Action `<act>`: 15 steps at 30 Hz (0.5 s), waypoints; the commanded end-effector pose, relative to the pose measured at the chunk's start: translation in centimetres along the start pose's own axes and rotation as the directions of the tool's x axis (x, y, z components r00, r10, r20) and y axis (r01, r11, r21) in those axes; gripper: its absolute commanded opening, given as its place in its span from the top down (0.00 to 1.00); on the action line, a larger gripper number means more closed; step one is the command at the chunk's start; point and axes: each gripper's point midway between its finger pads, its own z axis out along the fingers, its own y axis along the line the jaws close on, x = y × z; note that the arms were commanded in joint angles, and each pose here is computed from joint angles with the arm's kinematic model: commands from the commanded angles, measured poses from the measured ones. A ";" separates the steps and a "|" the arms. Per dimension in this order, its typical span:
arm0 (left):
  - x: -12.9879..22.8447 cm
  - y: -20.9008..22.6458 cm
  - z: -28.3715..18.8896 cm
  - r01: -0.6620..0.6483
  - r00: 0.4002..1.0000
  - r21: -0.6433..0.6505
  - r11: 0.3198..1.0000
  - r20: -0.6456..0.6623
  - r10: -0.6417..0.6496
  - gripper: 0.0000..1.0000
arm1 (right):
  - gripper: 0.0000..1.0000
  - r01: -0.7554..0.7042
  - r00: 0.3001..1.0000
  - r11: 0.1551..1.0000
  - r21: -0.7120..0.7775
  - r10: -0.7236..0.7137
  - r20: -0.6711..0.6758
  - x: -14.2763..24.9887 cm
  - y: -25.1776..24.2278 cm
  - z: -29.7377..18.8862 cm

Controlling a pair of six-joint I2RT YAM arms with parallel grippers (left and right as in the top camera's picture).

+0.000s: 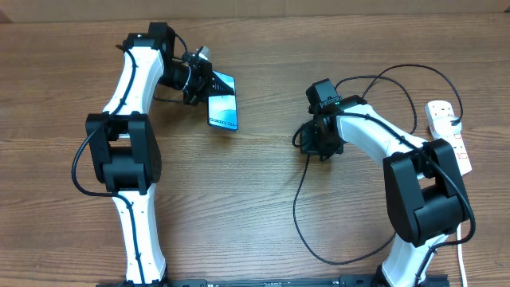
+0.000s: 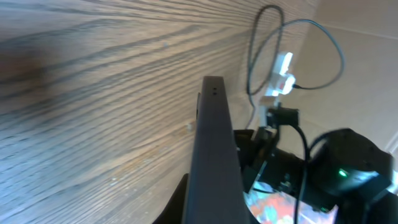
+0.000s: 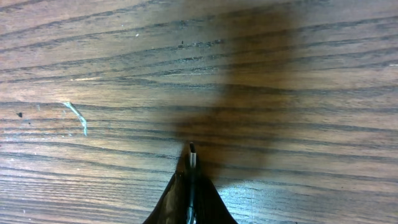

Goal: Plug charger to phone and switch on socket

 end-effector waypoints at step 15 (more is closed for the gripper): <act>0.4 -3.0 -0.1 -0.076 0.997 0.147 0.986 -0.013 0.079 0.96 | 0.96 -0.002 1.000 1.000 -0.004 0.002 -0.027 0.9 -0.2 0.4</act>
